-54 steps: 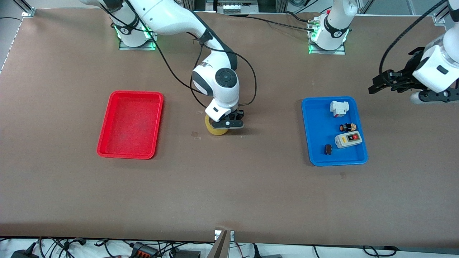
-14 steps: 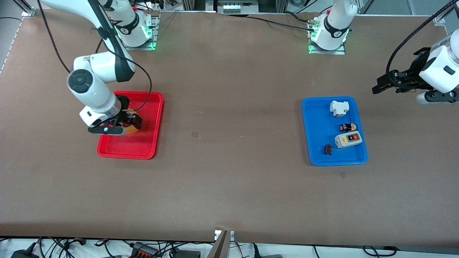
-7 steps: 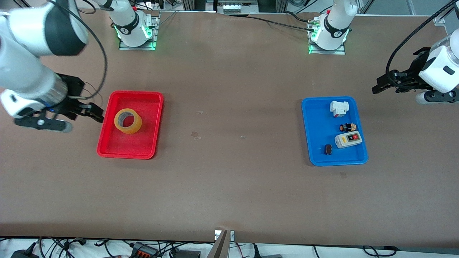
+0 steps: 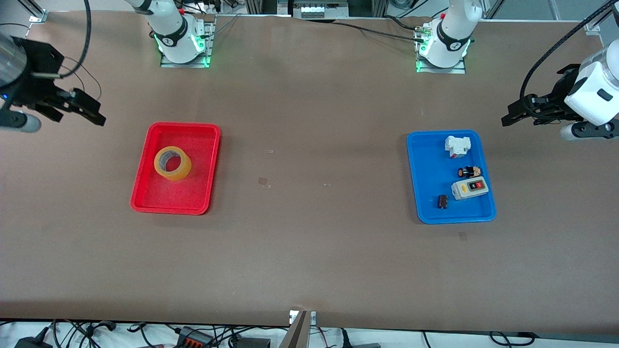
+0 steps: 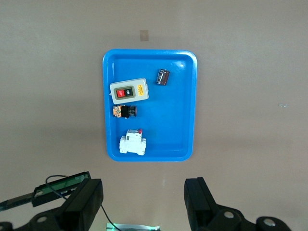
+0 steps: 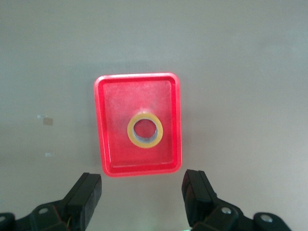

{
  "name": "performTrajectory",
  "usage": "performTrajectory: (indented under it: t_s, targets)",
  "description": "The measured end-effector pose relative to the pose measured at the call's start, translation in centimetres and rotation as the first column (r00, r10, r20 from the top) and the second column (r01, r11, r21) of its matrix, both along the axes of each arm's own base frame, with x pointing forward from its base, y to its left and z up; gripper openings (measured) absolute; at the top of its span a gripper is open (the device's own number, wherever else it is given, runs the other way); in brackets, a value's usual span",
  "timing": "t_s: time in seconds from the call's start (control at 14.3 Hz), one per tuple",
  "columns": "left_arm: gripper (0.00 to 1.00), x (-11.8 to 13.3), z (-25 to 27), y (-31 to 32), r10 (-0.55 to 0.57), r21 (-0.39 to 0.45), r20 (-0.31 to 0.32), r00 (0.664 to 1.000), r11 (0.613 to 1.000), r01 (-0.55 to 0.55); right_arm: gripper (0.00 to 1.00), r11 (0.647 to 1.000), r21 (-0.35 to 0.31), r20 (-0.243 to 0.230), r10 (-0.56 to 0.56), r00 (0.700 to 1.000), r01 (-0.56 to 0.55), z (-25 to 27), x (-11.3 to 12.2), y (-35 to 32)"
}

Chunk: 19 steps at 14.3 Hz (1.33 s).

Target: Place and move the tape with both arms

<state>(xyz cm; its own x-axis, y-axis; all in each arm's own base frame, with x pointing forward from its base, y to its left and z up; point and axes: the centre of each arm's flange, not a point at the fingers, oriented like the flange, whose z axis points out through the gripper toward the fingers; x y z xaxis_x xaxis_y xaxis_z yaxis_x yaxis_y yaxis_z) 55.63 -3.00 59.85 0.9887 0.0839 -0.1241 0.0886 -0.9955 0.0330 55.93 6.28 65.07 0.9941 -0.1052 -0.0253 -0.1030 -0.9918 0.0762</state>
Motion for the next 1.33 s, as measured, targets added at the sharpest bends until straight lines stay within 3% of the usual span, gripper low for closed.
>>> performTrajectory:
  t_s: [0.49, 1.33]
  targets:
    - [1.00, 0.0, 0.0, 0.0, 0.000, 0.000, 0.000, 1.000, 1.000, 0.000, 0.99, 1.000, 0.012, -0.019, 0.001, 1.000, -0.001, 0.8, -1.3, -4.9]
    - [1.00, 0.0, 0.0, 0.0, 0.000, 0.000, 0.000, 1.000, 1.000, 0.000, 0.99, 1.000, 0.016, -0.022, 0.013, 1.000, -0.013, -0.2, -1.0, -4.3]
